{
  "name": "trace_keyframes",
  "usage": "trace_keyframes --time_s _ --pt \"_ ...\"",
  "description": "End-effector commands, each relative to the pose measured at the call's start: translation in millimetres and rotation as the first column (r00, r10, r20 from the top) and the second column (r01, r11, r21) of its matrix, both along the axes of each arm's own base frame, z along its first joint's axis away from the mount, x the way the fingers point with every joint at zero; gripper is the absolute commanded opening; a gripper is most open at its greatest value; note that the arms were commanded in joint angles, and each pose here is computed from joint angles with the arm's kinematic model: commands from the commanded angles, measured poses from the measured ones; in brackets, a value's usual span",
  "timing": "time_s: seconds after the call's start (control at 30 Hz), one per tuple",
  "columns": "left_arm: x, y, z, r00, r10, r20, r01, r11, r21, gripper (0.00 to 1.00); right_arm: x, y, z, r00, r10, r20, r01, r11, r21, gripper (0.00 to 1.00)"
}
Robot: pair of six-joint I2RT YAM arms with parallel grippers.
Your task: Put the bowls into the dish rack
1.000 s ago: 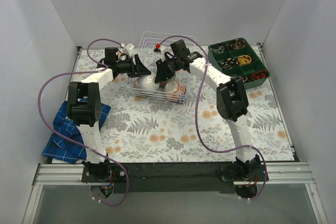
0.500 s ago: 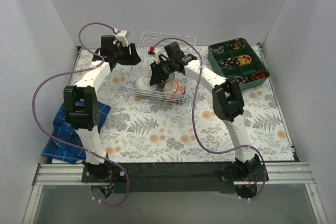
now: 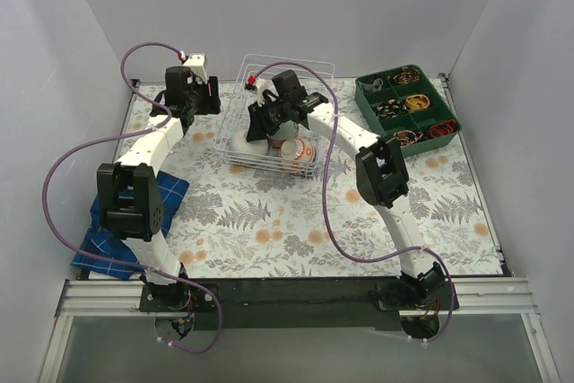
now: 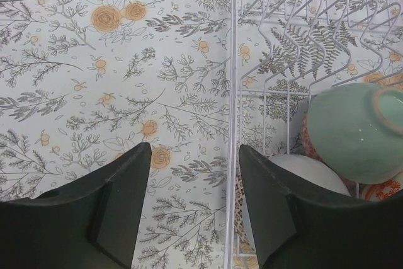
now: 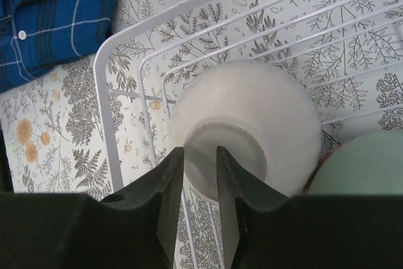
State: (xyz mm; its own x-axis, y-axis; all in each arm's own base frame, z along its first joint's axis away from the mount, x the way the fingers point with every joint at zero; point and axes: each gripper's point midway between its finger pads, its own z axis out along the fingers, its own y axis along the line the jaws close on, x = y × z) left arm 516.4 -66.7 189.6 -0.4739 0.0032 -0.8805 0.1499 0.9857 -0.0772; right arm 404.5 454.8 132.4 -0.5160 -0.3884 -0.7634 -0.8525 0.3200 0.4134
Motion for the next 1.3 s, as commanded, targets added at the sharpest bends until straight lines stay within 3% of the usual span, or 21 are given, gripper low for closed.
trace_keyframes --time_s 0.0,0.33,0.53,0.63,0.67,0.7,0.73,0.77,0.93,1.17,1.27 --pt "-13.1 10.0 37.2 0.996 0.035 0.079 -0.038 0.999 0.032 0.57 0.5 22.1 2.7 0.999 0.004 0.047 -0.005 1.0 0.019 0.36" --pt "-40.8 14.3 16.3 0.999 0.03 0.027 -0.032 0.998 0.058 0.58 2.0 6.7 35.5 0.991 -0.017 0.133 0.016 1.0 0.006 0.39" --pt "-46.0 18.0 11.6 0.999 0.034 0.007 -0.034 0.996 0.082 0.6 6.6 -49.7 104.5 0.963 -0.134 0.233 0.134 0.991 0.019 0.56" --pt "-47.8 17.8 27.0 0.998 0.038 0.044 -0.041 0.997 0.07 0.62 13.5 -83.1 119.9 0.927 -0.235 0.292 0.248 0.969 -0.008 0.71" --pt "-47.6 23.7 33.4 0.996 0.068 0.064 -0.073 0.994 0.08 0.67 16.3 -94.3 123.2 0.914 -0.259 0.312 0.278 0.961 -0.017 0.76" --pt "-49.6 24.6 44.1 0.993 0.074 0.088 -0.081 0.994 0.075 0.83 14.6 -104.7 114.2 0.909 -0.274 0.313 0.303 0.952 -0.047 0.87" --pt "-50.9 24.9 50.0 0.992 0.076 0.102 -0.084 0.994 0.072 0.87 18.1 -119.7 127.9 0.875 -0.325 0.359 0.364 0.93 -0.047 0.99" --pt "-53.5 21.6 54.4 0.992 0.059 0.11 -0.067 0.996 0.065 0.98 19.6 -129.7 127.5 0.859 -0.35 0.374 0.401 0.914 -0.065 0.99" --pt "-77.3 18.0 82.3 0.986 0.014 0.166 -0.024 0.998 0.062 0.98 12.3 -195.1 127.9 0.715 -0.523 0.464 0.638 0.759 -0.128 0.99" --pt "-122.1 6.7 71.0 0.985 -0.135 0.104 0.124 0.987 0.105 0.98 -42.1 -251.6 118.5 0.691 -0.53 0.492 0.686 0.694 -0.217 0.99" --pt "-137.5 9.7 51.0 0.99 -0.133 0.051 0.127 0.986 0.11 0.98 -60.0 -268.3 129.0 0.664 -0.54 0.517 0.703 0.686 -0.187 0.98"
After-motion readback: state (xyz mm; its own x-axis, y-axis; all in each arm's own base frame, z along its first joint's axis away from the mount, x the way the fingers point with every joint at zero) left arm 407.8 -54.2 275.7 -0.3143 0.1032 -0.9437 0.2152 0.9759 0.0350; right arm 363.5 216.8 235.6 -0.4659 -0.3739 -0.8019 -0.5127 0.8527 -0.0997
